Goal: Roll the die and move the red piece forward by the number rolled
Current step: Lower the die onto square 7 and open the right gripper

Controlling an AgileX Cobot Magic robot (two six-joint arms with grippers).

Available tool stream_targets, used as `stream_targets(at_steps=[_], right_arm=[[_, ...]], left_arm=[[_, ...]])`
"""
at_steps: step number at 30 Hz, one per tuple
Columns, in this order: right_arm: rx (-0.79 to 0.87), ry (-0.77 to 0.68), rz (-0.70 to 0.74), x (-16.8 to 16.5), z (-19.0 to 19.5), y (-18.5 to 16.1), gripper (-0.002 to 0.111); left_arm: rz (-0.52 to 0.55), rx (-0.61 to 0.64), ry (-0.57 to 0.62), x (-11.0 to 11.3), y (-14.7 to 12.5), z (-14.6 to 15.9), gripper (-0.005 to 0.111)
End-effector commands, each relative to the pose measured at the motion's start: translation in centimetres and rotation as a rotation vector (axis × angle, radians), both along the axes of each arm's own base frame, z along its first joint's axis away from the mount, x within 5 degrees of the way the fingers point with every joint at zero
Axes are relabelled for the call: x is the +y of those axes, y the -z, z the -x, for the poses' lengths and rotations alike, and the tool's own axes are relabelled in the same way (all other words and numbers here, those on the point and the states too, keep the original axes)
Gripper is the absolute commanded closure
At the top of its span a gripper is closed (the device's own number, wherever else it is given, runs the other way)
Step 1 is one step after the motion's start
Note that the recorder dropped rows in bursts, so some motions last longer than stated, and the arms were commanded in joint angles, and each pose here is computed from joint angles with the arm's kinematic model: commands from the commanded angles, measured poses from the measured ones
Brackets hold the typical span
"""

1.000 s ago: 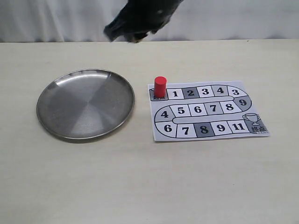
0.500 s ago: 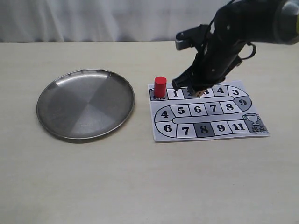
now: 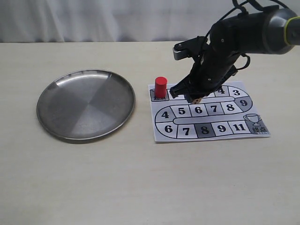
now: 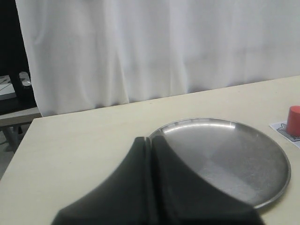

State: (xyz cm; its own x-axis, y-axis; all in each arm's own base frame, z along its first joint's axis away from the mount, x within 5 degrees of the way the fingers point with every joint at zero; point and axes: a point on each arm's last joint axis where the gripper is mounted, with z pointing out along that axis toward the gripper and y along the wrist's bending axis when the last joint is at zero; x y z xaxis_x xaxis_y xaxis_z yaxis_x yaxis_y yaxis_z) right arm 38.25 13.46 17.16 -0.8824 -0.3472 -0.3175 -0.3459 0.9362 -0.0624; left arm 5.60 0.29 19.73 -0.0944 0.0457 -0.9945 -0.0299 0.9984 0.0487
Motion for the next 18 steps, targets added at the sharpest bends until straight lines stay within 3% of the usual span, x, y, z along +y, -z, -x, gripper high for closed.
stream_targets(at_steps=[1, 5, 18], right_arm=[[-0.009, 0.01, -0.009, -0.14, -0.13, 0.0, 0.054], [-0.008, 0.025, -0.014, -0.14, -0.13, 0.0, 0.045], [-0.009, 0.026, -0.013, -0.15, -0.14, 0.0, 0.047]], left_arm=[[0.003, -0.009, 0.01, -0.06, -0.03, -0.01, 0.107], [0.003, -0.009, 0.01, -0.06, -0.03, -0.01, 0.107], [0.003, -0.009, 0.01, -0.06, -0.03, -0.01, 0.107]])
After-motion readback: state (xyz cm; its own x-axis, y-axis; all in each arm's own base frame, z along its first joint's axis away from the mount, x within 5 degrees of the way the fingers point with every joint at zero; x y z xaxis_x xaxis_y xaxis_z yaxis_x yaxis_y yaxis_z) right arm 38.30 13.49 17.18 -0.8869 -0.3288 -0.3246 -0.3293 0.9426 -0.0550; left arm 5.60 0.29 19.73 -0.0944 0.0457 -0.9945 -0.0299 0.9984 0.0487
